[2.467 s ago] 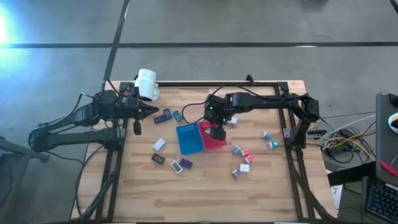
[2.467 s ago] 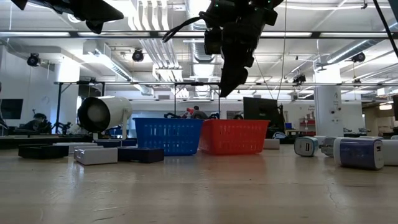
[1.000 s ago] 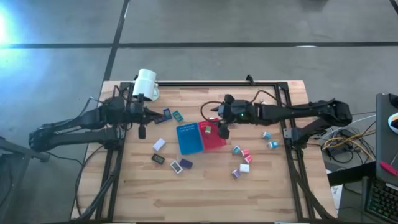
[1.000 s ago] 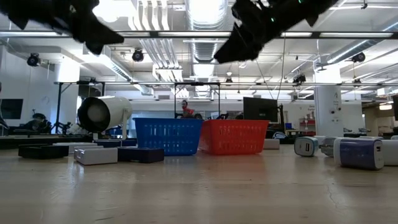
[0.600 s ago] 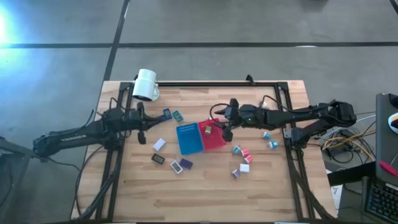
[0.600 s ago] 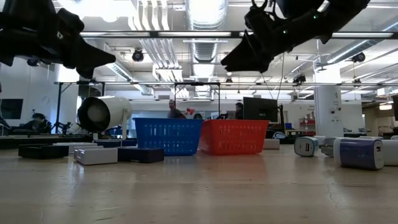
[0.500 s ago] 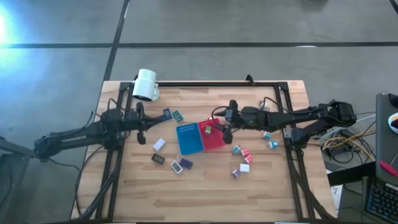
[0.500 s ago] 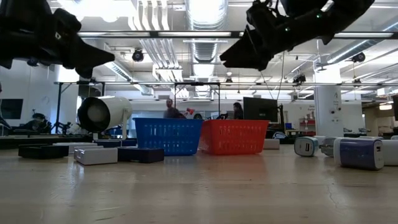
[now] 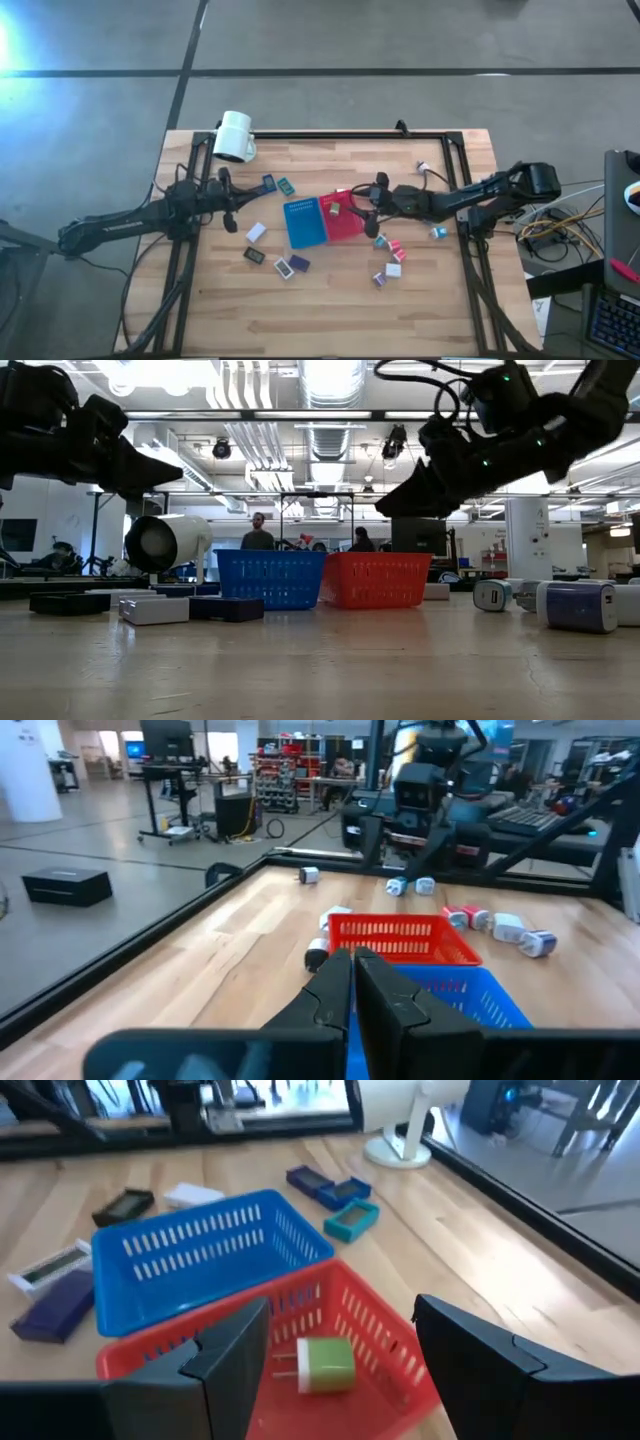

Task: Pick & Place Office items
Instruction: Put the top violet digital clock into the blue bin

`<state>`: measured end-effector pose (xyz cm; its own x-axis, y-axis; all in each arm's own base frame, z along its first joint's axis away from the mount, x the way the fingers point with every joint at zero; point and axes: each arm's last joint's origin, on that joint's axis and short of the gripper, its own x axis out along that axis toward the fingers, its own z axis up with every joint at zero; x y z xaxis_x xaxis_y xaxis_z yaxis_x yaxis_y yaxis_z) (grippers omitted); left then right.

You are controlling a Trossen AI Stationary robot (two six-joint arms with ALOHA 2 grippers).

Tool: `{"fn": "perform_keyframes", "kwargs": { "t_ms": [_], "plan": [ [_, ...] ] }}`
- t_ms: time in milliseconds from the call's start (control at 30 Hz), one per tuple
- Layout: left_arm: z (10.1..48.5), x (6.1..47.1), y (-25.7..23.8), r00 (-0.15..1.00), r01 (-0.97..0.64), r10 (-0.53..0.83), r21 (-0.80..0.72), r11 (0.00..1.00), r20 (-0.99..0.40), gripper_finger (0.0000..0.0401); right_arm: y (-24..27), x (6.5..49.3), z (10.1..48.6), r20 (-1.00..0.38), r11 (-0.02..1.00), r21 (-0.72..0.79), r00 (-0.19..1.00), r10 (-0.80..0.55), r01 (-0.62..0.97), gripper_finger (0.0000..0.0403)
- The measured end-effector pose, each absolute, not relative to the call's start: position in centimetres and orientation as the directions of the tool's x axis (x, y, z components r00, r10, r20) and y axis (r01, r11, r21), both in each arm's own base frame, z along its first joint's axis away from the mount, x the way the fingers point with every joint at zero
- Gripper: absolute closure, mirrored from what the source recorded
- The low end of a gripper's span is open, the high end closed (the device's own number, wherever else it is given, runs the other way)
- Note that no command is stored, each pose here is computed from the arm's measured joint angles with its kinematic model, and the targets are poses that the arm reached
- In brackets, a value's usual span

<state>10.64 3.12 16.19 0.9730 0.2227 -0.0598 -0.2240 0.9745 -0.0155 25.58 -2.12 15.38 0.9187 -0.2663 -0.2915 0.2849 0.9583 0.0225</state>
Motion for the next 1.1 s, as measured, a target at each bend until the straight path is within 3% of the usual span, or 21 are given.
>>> {"fn": "perform_keyframes", "kwargs": {
  "t_ms": [233, 567, 1100],
  "plan": [
    [16.2, 10.6, 3.3, 0.961, -0.272, 0.272, 0.006, 0.962, -0.054, 0.0378, -2.0, 23.5, 13.9, -0.194, 0.959, 0.047, 0.944, -0.267, 0.281, 0.0158],
    [16.1, 10.6, 3.3, 0.954, -0.293, 0.292, -0.011, 0.956, -0.066, 0.0378, -1.7, 22.6, 13.3, -0.201, 0.96, 0.057, 0.945, -0.257, 0.274, 0.0158],
    [14.6, 10.3, 3.4, 0.867, -0.354, 0.305, -0.055, 0.934, -0.394, 0.0378, -1.5, 22.8, 12.1, -0.251, 0.956, 0.049, 0.93, -0.269, 0.29, 0.0158]
  ]
}}
